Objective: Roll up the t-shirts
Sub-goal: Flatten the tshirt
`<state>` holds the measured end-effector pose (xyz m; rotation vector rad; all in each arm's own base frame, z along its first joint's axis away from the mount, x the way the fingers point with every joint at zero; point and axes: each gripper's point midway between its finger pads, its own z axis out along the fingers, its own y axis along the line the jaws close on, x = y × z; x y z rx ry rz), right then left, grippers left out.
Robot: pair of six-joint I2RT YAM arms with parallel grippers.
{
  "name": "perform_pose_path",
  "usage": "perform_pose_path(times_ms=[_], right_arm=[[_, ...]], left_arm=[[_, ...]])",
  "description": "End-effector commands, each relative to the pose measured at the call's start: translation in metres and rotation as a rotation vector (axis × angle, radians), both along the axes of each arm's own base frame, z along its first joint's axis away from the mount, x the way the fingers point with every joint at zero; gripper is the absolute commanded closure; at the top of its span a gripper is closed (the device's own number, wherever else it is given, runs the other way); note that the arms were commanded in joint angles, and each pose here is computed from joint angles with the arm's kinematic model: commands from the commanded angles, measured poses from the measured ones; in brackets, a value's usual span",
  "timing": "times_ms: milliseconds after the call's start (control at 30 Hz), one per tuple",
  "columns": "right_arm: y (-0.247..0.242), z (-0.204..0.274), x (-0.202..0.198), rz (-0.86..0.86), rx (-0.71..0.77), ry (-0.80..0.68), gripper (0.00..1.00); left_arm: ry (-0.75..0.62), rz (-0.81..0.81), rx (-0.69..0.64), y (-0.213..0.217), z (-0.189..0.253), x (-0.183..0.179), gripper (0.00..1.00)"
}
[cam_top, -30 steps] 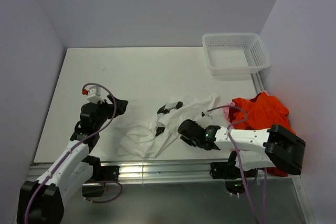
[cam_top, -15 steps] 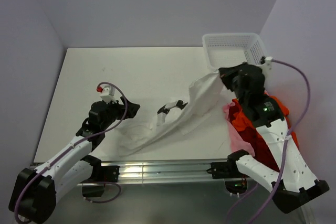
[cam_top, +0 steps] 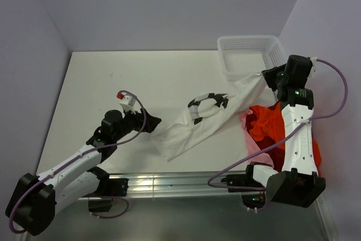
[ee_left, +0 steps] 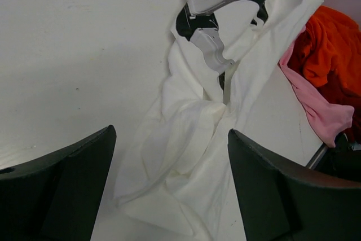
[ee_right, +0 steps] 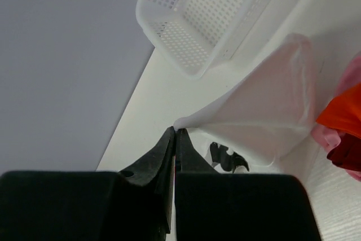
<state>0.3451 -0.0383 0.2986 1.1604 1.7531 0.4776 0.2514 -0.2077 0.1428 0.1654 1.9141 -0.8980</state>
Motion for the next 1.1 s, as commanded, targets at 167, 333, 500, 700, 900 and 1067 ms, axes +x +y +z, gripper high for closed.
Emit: perform_pose_path(times_ms=[167, 333, 500, 700, 900, 1067], right_arm=[[-0.014, -0.001, -0.003, -0.033, -0.013, -0.067, 1.0], [-0.027, -0.034, -0.022, -0.155, -0.022, -0.099, 1.0], [-0.036, -0.04, -0.033, -0.214, -0.054, -0.119, 1.0], [-0.035, -0.057, -0.026, -0.186, -0.056, -0.057, 1.0], [-0.035, -0.083, -0.026, -0.185, -0.055, -0.056, 1.0], [-0.046, -0.095, -0.035, -0.254, -0.078, -0.055, 1.0]], left_arm=[[-0.102, -0.144, 0.061, -0.05, 0.023, -0.006, 0.16], [-0.022, -0.132, 0.143, -0.065, 0.003, -0.015, 0.16], [0.095, -0.027, 0.113, -0.051, -0.005, -0.02, 0.18], [0.175, -0.003, 0.023, -0.034, 0.013, -0.046, 0.18], [0.333, -0.048, 0.008, -0.036, -0.01, -0.071, 0.24], [0.431, -0.066, -0.026, -0.042, -0.033, -0.082, 0.26]])
